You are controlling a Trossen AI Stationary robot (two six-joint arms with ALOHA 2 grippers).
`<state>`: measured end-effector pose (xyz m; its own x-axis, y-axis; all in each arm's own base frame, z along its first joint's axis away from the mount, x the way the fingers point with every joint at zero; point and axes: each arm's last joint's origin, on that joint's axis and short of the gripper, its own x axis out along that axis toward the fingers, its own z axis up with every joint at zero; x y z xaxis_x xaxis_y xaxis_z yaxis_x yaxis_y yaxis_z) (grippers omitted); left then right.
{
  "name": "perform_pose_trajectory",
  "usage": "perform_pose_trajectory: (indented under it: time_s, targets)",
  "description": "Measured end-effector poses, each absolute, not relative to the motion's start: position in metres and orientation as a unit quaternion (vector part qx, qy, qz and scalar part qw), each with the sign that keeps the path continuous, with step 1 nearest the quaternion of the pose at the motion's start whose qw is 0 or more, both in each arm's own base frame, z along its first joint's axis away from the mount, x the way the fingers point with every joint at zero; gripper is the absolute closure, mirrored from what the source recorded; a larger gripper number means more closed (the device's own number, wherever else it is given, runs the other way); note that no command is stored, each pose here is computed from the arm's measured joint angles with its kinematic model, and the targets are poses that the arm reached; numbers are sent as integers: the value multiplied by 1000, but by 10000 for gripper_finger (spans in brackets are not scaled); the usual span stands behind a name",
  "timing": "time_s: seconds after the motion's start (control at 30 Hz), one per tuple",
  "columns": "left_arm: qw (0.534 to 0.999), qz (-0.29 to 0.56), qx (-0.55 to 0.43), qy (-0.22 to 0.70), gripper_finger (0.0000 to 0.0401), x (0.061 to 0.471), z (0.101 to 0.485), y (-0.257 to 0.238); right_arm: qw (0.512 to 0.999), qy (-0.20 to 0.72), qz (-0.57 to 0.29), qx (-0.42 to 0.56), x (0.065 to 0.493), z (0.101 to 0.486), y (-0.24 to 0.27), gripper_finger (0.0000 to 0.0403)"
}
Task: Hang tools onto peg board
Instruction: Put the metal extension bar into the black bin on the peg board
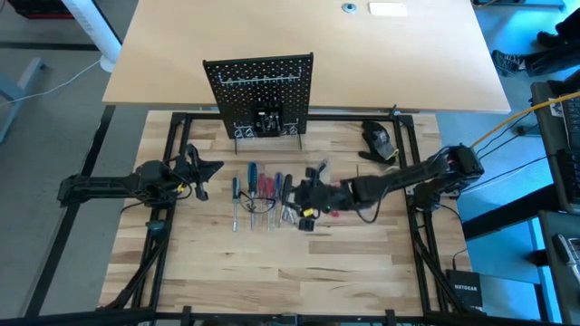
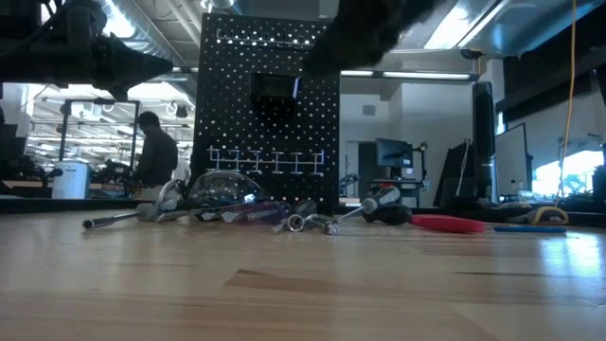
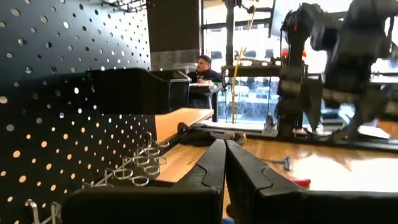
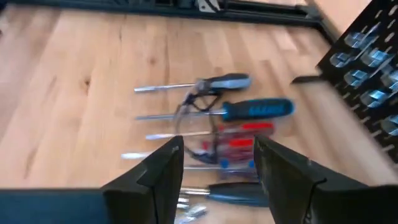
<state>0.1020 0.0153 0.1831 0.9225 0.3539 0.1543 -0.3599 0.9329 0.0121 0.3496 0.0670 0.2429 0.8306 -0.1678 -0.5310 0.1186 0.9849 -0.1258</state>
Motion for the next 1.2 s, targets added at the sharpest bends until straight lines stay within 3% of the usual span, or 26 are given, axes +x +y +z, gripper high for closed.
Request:
perform_pose_trajectory:
  time_s: [0.33,0.5,1.2]
  targets:
    - [980,178,-29,-84,400,102,183,15,936,343,-80,8,345,160,86,210]
    - [979,178,-21,-98,400,101,186,15,922,378,-77,23,348,136,87,210]
    - [980,179,-10,-89,400,102,185,15,918,380,-104,43,357,112,78,210]
